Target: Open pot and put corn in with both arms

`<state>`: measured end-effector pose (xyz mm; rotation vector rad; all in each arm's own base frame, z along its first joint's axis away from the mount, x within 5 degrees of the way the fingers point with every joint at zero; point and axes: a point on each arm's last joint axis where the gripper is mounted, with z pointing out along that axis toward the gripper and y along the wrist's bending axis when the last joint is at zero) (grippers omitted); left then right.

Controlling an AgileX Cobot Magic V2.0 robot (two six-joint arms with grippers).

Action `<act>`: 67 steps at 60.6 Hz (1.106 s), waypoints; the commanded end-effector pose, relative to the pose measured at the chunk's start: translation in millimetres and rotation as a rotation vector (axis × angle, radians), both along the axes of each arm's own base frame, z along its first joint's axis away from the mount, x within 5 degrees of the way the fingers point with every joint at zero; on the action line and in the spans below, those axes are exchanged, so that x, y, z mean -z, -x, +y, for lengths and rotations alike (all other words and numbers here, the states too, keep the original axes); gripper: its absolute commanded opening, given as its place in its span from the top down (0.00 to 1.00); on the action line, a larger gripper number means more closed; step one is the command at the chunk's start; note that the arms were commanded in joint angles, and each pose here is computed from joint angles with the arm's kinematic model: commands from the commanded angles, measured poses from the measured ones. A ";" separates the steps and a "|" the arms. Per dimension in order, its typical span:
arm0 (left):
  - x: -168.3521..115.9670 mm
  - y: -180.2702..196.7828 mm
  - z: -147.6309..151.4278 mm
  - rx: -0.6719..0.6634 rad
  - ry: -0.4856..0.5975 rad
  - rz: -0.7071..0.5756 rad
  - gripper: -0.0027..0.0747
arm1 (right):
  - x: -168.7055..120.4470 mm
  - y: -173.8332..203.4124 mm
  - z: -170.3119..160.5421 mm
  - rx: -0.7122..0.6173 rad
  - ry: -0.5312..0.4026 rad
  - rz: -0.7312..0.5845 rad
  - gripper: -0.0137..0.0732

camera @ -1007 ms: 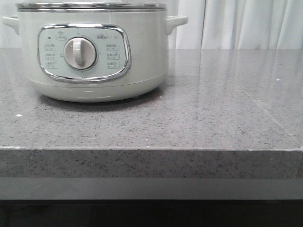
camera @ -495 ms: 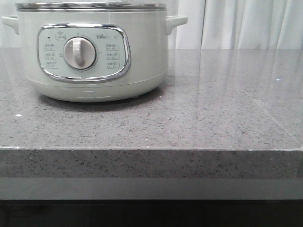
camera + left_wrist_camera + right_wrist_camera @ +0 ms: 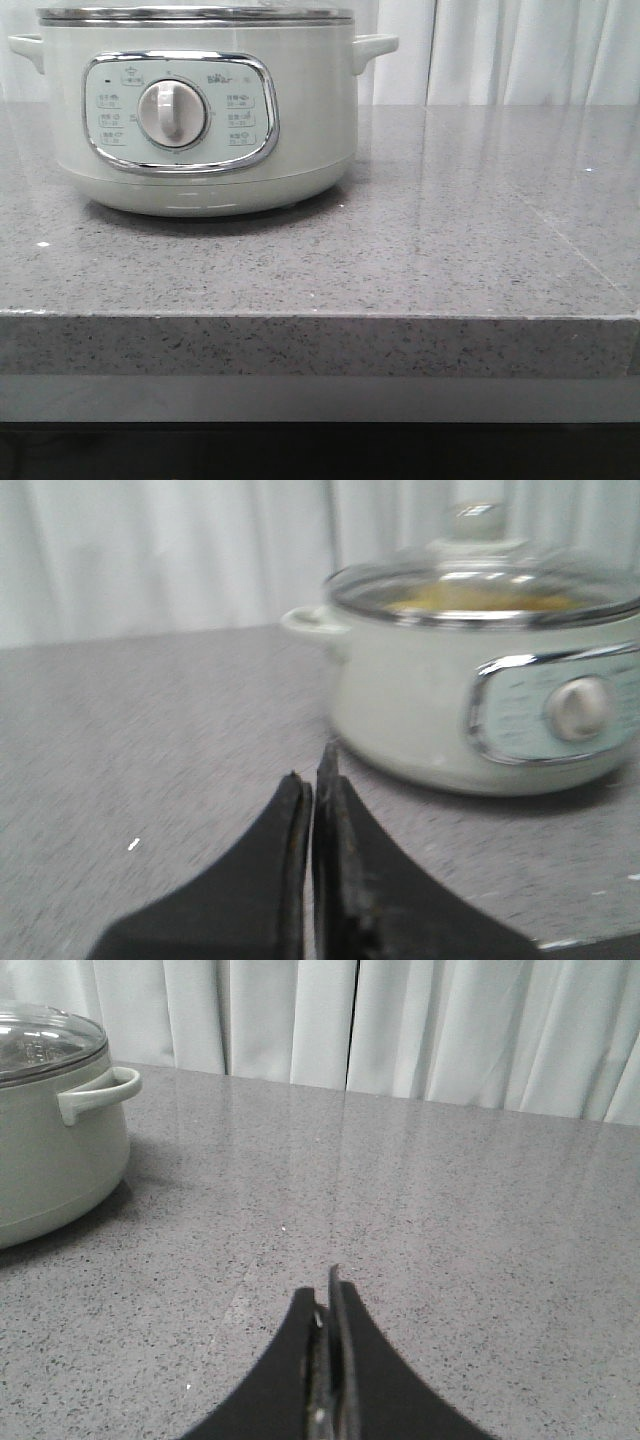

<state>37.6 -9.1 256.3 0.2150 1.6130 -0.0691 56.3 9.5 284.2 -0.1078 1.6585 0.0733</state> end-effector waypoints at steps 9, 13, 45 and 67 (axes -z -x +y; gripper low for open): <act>23.5 -9.7 7.1 -0.154 0.121 -0.077 0.99 | -15.9 0.1 -2.1 0.025 -0.002 -0.098 0.92; 36.2 -13.2 8.1 -0.171 0.143 -0.069 0.99 | -15.9 0.1 -2.1 0.025 -0.002 -0.098 0.92; 53.9 -16.9 8.7 -0.181 0.186 -0.041 0.99 | -16.0 0.1 -2.1 0.025 -0.002 -0.099 0.92; 53.9 -16.9 8.7 -0.181 0.186 -0.041 0.99 | -16.0 0.1 -2.1 0.025 -0.002 -0.099 0.92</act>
